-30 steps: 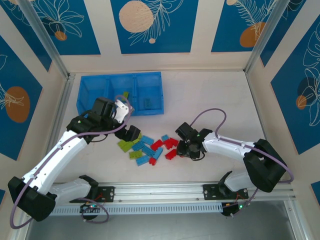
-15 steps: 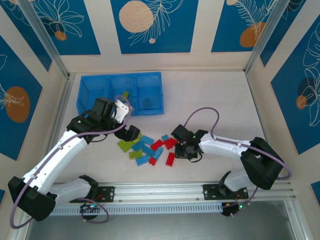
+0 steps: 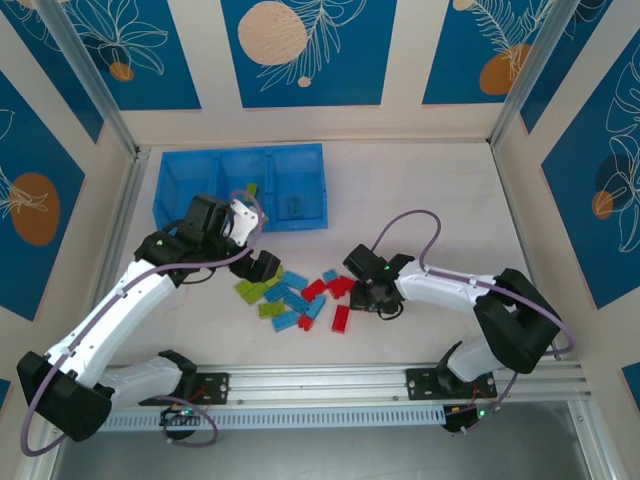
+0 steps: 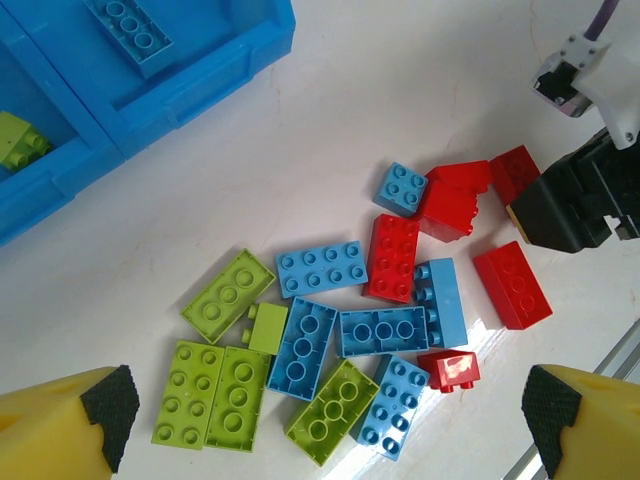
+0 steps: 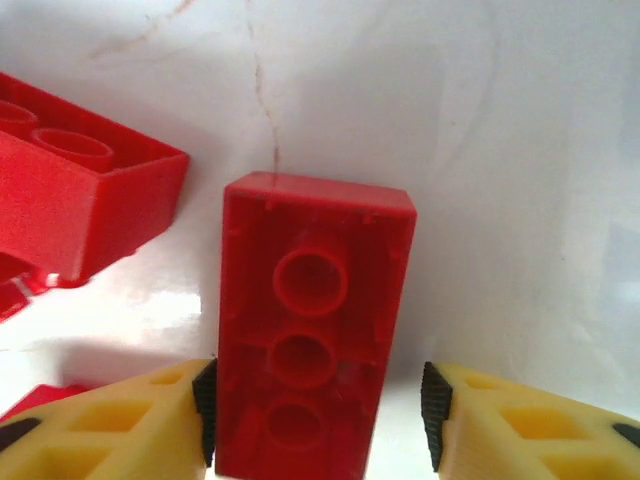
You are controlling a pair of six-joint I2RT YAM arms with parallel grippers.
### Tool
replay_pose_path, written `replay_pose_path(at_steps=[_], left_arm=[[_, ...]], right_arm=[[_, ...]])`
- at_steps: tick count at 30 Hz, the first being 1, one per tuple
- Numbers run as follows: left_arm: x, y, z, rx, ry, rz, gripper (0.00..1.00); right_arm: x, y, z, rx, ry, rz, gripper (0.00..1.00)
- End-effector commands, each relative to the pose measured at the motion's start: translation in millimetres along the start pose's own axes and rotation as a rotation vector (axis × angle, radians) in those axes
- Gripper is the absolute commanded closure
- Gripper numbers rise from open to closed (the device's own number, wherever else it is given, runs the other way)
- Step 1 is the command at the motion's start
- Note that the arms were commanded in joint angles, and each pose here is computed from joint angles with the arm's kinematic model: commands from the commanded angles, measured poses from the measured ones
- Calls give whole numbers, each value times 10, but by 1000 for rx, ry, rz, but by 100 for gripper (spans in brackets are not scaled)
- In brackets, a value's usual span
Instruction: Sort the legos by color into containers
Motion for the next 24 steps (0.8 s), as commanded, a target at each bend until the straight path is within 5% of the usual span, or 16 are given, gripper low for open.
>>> replay_pose_path(at_steps=[1, 5, 11, 18, 24], left_arm=[[68, -1, -54, -21, -6, -16, 0], [54, 14, -52, -4, -2, -32, 0], [110, -72, -258, 223, -166, 127, 0], [-20, -56, -641, 487, -215, 333, 5], [-163, -18, -677, 529, -169, 309, 7]], right_arm=[[-9, 16, -10, 1, -16, 30, 51], [59, 18, -3, 37, -64, 25, 66], [615, 287, -80, 252, -224, -299, 85], [1449, 842, -99, 644, -381, -717, 85], [1656, 1241, -111, 765, -393, -809, 84]])
Point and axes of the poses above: each hand's point on the last joint's axis, 136 mm out from that joint toward the fingers, its own x axis back along the fingers, its own y axis along the line the jaws close on, z = x × y, the point moved 10 cm from there along x, back along the fingers, and after that the axes turned 14 degrees about -x, right-handed, at the moved point
